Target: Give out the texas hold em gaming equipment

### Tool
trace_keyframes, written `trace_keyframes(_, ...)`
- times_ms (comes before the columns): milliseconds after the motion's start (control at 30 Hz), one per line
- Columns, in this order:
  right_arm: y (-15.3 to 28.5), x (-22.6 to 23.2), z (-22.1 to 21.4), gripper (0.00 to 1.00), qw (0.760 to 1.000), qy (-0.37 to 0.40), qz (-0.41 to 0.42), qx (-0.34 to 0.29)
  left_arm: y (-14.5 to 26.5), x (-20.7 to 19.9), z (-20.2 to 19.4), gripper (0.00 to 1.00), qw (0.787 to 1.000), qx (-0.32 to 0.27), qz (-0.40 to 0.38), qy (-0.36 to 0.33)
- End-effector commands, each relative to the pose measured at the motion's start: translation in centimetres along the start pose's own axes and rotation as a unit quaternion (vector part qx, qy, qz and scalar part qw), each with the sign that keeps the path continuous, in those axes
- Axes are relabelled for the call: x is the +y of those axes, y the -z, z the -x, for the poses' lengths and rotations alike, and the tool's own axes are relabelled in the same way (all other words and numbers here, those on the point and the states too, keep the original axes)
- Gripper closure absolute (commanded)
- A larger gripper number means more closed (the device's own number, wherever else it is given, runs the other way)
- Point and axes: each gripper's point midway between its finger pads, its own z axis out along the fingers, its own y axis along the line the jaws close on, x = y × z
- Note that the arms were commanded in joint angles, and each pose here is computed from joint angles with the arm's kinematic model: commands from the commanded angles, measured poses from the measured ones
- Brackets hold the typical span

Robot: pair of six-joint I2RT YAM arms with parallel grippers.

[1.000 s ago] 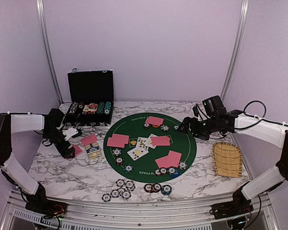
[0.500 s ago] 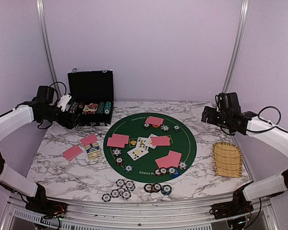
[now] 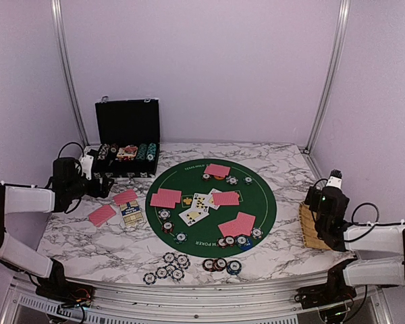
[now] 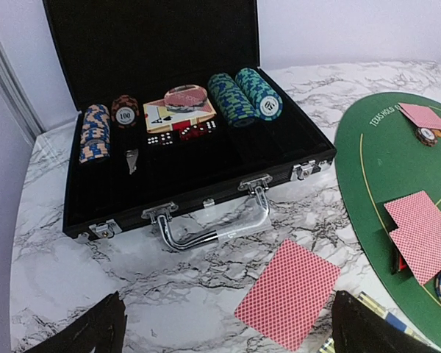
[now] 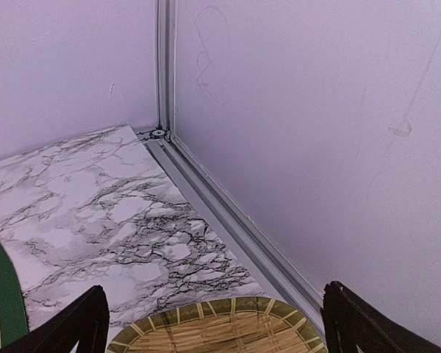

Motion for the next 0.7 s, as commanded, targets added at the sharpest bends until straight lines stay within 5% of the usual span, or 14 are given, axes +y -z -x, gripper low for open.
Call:
trace_keyframes(0, 0.5, -1.5, 3.9, 0.01, 0.993, -0.059, -0.023, -0.099, 0.6, 1.3, 2.1, 0.01, 0.994, -0.098, 0.038, -0.003)
trace_keyframes(667, -2.0, -0.2, 4.2, 0.01, 0.987, -0.051, 0.052, -0.147, 2.8, 4.5, -0.1, 0.01, 0.973, -0.193, 0.119, 0.034)
